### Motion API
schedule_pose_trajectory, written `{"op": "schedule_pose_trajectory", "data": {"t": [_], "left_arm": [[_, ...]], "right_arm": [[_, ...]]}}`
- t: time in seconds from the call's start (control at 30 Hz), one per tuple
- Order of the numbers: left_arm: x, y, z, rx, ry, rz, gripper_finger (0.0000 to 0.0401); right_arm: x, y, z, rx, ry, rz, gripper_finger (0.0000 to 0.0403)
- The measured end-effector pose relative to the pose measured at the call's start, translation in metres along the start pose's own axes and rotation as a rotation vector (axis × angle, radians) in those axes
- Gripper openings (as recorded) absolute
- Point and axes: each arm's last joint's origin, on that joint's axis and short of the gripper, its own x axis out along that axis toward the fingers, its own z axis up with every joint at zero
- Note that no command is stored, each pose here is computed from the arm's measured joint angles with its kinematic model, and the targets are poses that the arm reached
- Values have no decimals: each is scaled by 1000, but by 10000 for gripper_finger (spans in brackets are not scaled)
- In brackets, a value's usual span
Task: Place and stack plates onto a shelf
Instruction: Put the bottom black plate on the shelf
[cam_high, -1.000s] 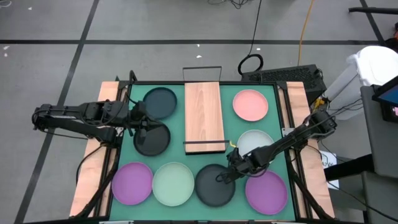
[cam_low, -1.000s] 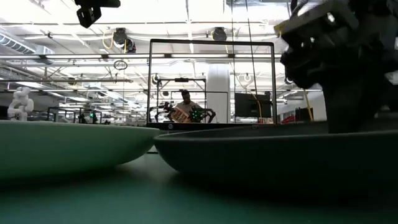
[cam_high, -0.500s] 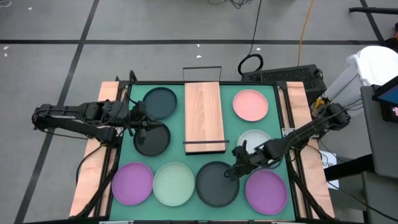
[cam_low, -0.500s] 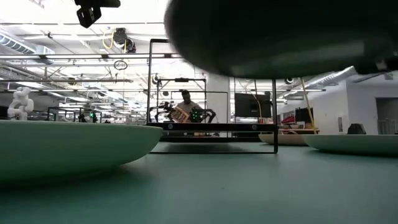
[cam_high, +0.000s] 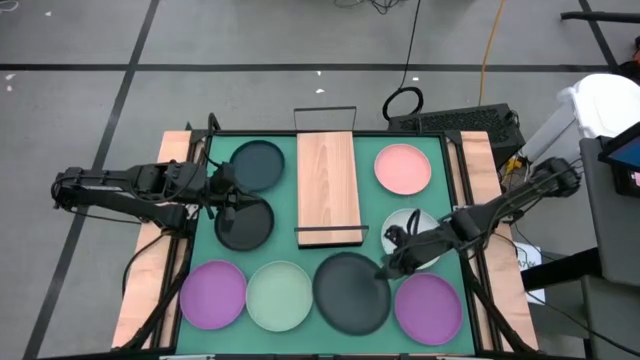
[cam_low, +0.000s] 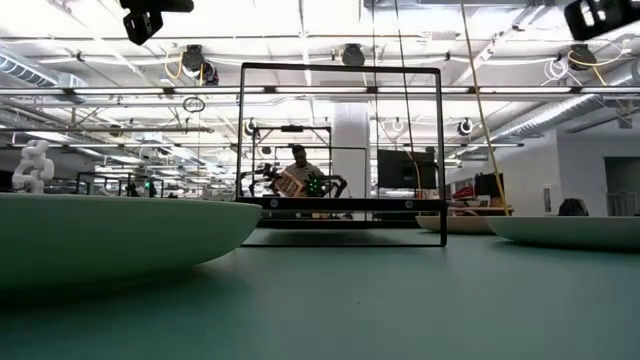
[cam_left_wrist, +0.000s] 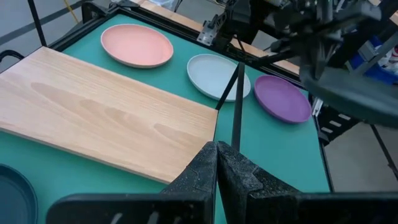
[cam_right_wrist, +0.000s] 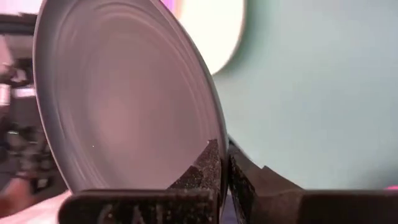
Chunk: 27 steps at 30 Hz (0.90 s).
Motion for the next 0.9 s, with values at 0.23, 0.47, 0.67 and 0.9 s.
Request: {"op": "schedule_pose_trajectory", "data": {"t": [0.23,0.47,0.67,0.9], "left_arm": [[0,0,0,-16,0,0,15],[0,0,0,10,-1,4,15],[0,0,0,11,-7,17,15],[0,1,0,12,-15,37,15]], "right_arm": [[-17,12,4,73,-56,109,0],[-37,42,24,51,-163,210,0],[-59,60,57,47,-304,267,0],[-80,57,105,24,-486,259,0]]}}
